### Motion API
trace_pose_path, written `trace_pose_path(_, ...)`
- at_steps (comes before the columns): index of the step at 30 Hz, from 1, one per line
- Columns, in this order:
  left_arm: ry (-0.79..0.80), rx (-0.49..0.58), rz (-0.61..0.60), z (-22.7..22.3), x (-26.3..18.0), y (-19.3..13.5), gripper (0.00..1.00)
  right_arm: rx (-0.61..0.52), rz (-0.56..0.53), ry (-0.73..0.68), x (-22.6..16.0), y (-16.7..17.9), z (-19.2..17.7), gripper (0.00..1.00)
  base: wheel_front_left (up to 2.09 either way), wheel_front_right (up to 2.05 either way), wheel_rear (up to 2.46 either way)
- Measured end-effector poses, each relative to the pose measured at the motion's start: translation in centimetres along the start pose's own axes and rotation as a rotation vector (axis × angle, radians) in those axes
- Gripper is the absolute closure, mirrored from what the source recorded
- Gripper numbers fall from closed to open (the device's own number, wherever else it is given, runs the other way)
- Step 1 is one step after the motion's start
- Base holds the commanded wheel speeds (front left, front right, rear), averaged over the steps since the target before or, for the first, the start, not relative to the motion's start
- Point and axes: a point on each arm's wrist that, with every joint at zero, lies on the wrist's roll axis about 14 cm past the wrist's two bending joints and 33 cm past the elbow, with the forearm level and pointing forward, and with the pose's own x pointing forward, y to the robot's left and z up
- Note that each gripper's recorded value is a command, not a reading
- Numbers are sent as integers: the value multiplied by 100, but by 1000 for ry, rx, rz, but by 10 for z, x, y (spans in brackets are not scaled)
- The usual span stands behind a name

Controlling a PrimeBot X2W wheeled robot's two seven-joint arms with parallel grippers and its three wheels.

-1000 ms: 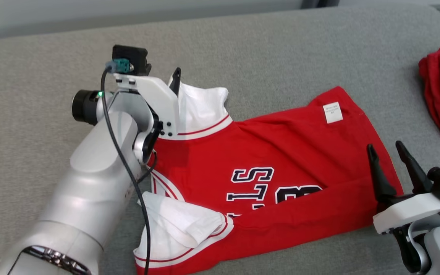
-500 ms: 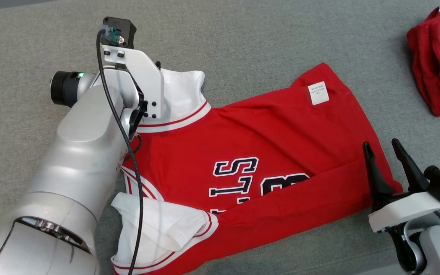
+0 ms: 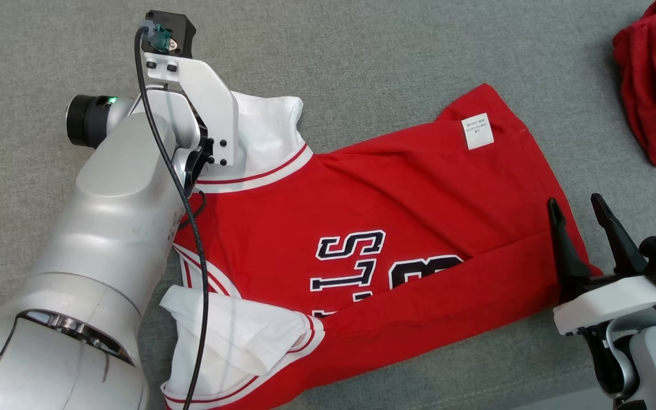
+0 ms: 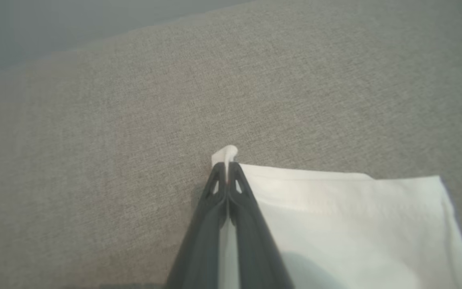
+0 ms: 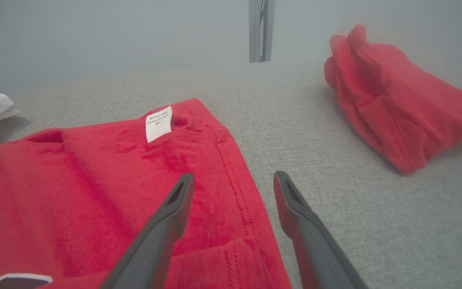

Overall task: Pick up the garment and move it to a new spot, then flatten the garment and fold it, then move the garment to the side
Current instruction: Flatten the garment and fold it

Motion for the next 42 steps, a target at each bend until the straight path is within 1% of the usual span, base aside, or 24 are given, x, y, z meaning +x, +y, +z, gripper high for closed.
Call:
trace_pose_path(5,9,-37,-17,-4,2,-1,100,-2,4,-15,5,1,5,0,0,0,0)
trace_pose_path(9,-67,-67,-17,13,1,4,100,3,15,-28,12,3,10,0,0,0,0)
trace_pose_path(11,-126,-118,-27,29,-2,7,100,3,31,-55,23,6,20,0,0,0,0)
trace_pose_path(13,-152,-218,-55,36,-4,8,100,18,46,-61,35,9,26,0,0,0,0)
trace_pose_path(15,-163,-266,-63,36,-4,12,100,46,62,-20,46,12,22,0,0,0,0)
trace_pose_path(19,-197,-280,-50,42,-6,24,100,47,90,17,72,15,28,0,0,0,0)
trace_pose_path(20,-218,-281,-37,47,-7,31,100,61,96,53,84,16,27,0,0,0,0)
trace_pose_path(24,-243,-278,-8,50,-9,45,100,50,107,179,97,19,4,0,0,0,0)
trace_pose_path(25,-244,-278,-2,49,-9,48,100,52,106,204,99,19,-2,12,0,0,0)
trace_pose_path(27,-241,-279,4,47,-10,53,100,51,107,238,101,21,-11,16,0,0,0)
trace_pose_path(29,-236,-278,8,44,-10,55,100,51,115,252,104,24,-14,26,0,0,0)
trace_pose_path(30,-235,-278,10,44,-11,56,100,52,118,253,105,26,-14,35,0,0,0)
trace_pose_path(31,-235,-278,12,43,-11,57,100,55,121,256,106,27,-15,51,0,0,0)
trace_pose_path(32,-235,-278,12,43,-11,57,100,55,121,256,106,27,-15,58,0,0,0)
trace_pose_path(33,-235,-280,11,43,-11,57,100,53,125,263,107,28,-16,73,0,0,0)
trace_pose_path(34,-236,-280,7,44,-11,57,100,47,130,267,108,30,-17,91,0,0,0)
trace_pose_path(35,-237,-279,5,44,-11,57,100,44,132,265,108,30,-17,100,0,0,0)
trace_pose_path(39,-249,-276,5,47,-12,57,100,28,139,256,109,31,-16,100,0,0,0)
trace_pose_path(42,-270,-272,-3,50,-14,56,100,18,127,223,111,25,-9,100,0,0,0)
